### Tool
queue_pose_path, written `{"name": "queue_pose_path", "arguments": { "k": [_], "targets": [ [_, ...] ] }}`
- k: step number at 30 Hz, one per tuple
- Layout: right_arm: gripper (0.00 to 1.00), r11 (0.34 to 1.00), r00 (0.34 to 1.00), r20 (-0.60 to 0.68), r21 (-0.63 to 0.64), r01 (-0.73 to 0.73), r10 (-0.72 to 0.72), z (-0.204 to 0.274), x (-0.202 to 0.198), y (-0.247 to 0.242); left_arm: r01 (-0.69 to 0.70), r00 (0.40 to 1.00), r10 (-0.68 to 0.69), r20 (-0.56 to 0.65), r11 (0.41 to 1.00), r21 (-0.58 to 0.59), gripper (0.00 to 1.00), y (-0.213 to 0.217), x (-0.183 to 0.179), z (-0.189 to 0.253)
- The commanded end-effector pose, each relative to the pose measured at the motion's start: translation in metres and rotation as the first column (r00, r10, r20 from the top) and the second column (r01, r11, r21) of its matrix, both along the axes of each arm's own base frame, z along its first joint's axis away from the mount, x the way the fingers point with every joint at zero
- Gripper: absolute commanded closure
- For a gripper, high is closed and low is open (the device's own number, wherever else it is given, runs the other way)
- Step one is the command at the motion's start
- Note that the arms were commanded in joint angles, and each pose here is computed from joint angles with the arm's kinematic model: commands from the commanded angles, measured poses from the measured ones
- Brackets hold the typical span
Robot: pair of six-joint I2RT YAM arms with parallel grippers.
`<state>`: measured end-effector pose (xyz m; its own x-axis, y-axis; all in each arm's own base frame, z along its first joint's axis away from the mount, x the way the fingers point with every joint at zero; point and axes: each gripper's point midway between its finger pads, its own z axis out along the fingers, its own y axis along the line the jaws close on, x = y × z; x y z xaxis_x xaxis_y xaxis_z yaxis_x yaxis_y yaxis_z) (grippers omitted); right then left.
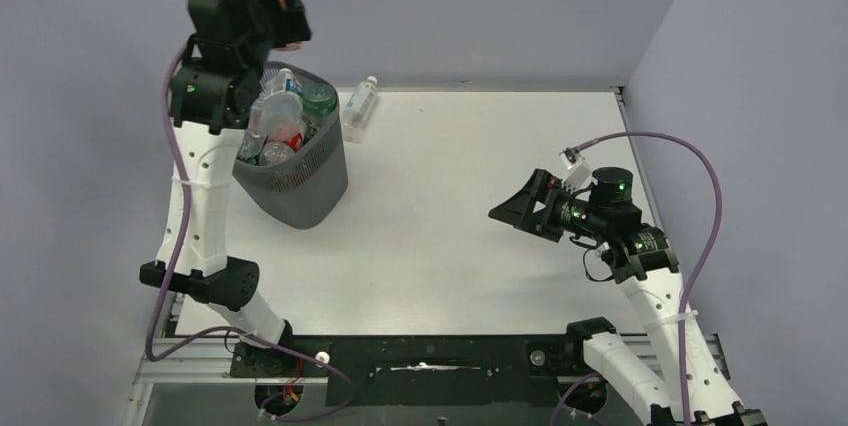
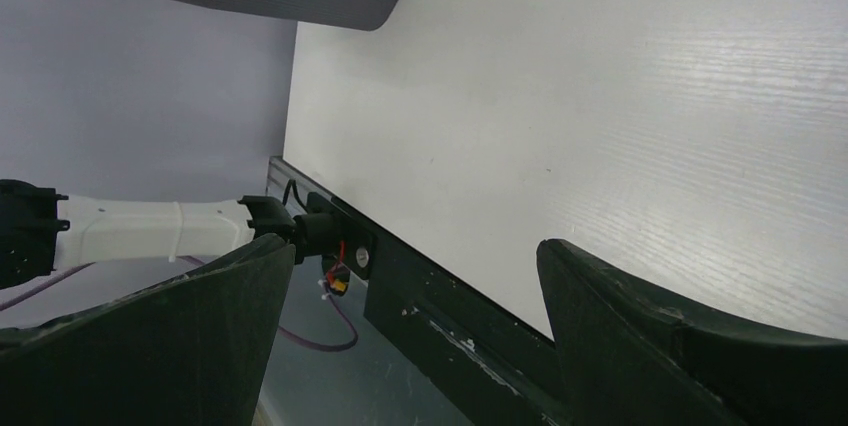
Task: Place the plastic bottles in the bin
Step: Place the plastic bottle in the trash bin.
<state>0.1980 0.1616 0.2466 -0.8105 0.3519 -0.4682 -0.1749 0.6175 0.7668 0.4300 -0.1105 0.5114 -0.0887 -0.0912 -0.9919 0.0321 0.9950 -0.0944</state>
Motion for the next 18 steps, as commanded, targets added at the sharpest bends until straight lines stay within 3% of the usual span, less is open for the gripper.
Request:
{"name": "queue_pose_path", "arguments": {
  "k": [1, 11, 18],
  "targets": [
    [0.02, 1.0, 0.999, 0.047, 0.007, -0.001, 0.0, 0.018, 0.005, 0.011, 0.042, 0.999, -0.041, 0.022, 0.998, -0.046, 0.43, 0.043, 0.007, 0.004],
    [0.02, 1.0, 0.999, 0.029, 0.003, -0.018, 0.018, 0.01, 0.01, 0.022, -0.035, 0.999, 0.033, -0.042, 0.999, -0.04, 0.42, 0.129, 0.04, -0.048],
    [0.02, 1.0, 1.0, 0.006, 0.004, -0.029, 0.029, -0.003, 0.015, 0.027, -0.081, 0.995, 0.079, -0.056, 0.997, -0.021, 0.42, 0.155, 0.066, -0.086]
  ]
}}
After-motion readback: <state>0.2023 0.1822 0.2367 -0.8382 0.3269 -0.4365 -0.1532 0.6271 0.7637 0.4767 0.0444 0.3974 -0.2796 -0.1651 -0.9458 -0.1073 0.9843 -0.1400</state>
